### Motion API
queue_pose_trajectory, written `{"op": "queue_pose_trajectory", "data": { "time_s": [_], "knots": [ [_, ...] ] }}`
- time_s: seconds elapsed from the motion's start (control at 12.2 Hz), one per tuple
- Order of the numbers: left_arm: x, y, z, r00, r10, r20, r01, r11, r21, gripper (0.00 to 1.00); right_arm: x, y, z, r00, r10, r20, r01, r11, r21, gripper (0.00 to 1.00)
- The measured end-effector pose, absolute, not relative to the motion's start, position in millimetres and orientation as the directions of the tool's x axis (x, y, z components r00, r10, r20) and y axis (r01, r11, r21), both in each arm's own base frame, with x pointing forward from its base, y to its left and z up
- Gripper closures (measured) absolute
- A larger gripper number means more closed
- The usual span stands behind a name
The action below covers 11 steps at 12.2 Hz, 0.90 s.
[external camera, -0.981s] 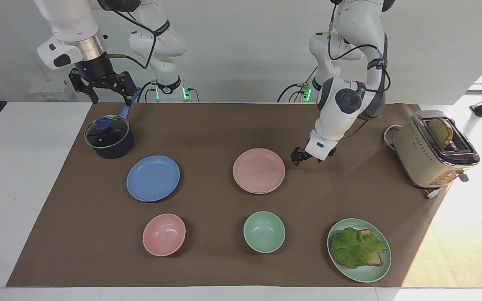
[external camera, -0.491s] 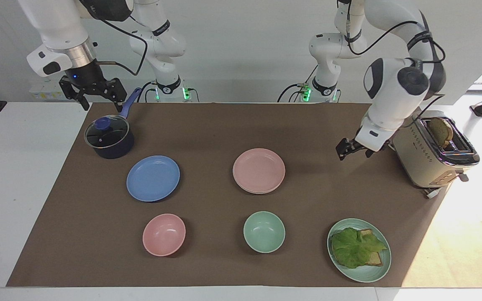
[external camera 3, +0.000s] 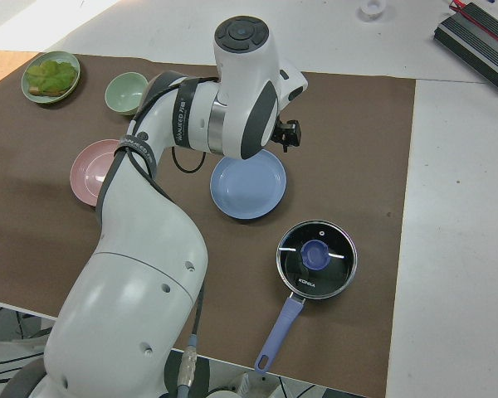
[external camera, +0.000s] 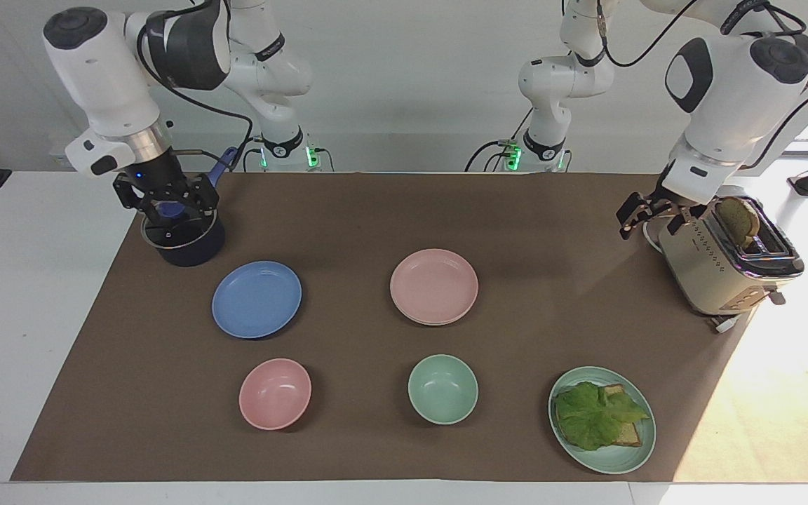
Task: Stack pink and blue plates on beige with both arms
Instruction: 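Reach the right gripper to the rim of the blue bowl and grasp it, then carry the blue bowl with the right gripper over the pink bowl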
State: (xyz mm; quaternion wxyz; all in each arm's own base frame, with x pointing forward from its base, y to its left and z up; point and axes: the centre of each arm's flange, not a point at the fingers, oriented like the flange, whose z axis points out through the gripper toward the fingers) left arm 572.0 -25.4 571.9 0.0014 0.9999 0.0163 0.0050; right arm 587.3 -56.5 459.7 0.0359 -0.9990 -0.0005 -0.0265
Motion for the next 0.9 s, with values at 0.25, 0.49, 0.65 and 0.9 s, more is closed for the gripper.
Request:
{"op": "queue_pose_trajectory", "data": {
  "time_s": [0.25, 0.49, 0.65, 0.9],
  "knots": [
    [571, -27, 570, 1.0, 0.029, 0.001, 0.029, -1.0, 0.002, 0.0, 583, -76, 408, 0.998, -0.016, 0.068, -0.009, -0.995, -0.103, 0.0],
    [571, -28, 569, 1.0, 0.027, -0.002, 0.027, -1.0, 0.002, 0.0, 582, -85, 367, 0.996, -0.046, 0.071, -0.034, -0.986, -0.164, 0.04],
    [571, -28, 569, 1.0, 0.027, -0.003, 0.027, -1.0, 0.002, 0.0, 584, -86, 347, 0.996, -0.069, 0.055, -0.058, -0.98, -0.191, 0.14],
    [570, -28, 569, 1.0, 0.027, -0.006, 0.027, -1.0, 0.002, 0.0, 583, -92, 313, 0.996, -0.074, 0.051, -0.061, -0.975, -0.215, 0.19]
  ]
}}
